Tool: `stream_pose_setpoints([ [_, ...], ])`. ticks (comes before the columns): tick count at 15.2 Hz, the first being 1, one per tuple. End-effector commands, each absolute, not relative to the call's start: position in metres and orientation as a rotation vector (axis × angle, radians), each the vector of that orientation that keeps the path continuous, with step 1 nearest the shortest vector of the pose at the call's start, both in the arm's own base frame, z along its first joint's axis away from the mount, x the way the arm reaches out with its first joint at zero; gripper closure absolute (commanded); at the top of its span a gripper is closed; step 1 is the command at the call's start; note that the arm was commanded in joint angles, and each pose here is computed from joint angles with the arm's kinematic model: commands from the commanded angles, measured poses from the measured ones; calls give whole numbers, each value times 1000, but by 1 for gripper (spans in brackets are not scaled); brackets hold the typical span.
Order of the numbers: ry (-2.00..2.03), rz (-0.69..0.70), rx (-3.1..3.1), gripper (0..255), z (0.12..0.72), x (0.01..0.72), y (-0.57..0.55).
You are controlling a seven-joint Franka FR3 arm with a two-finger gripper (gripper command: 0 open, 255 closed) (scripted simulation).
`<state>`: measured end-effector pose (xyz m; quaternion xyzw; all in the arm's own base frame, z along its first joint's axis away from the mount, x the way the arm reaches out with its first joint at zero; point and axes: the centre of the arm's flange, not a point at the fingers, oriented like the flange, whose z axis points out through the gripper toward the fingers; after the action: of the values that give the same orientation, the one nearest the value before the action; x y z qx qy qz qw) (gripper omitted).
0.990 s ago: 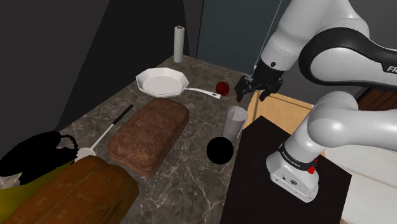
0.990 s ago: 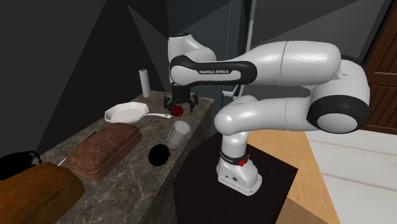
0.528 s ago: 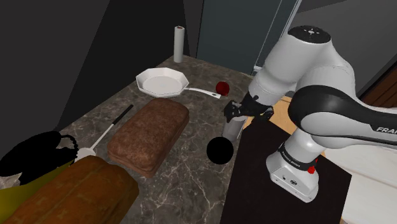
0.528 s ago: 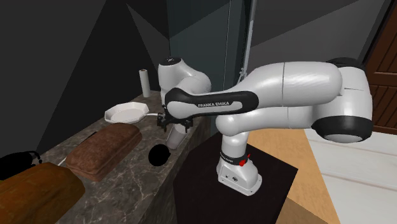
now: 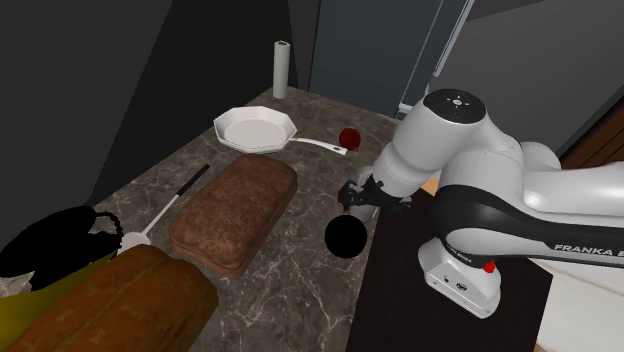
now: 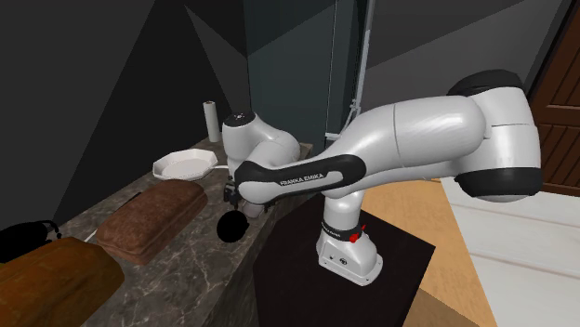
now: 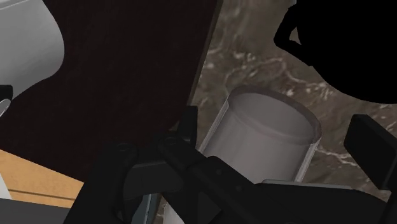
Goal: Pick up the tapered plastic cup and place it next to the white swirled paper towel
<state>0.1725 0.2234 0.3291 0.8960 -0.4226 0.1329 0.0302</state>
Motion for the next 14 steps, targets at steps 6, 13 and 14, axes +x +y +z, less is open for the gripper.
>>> stream_pose_setpoints([
  [6, -1304, 410, 2762, 0, 317, 176, 221],
  [13, -1304, 410, 2762, 255, 317, 176, 221],
  [14, -1304, 410, 2762, 255, 317, 176, 221],
])
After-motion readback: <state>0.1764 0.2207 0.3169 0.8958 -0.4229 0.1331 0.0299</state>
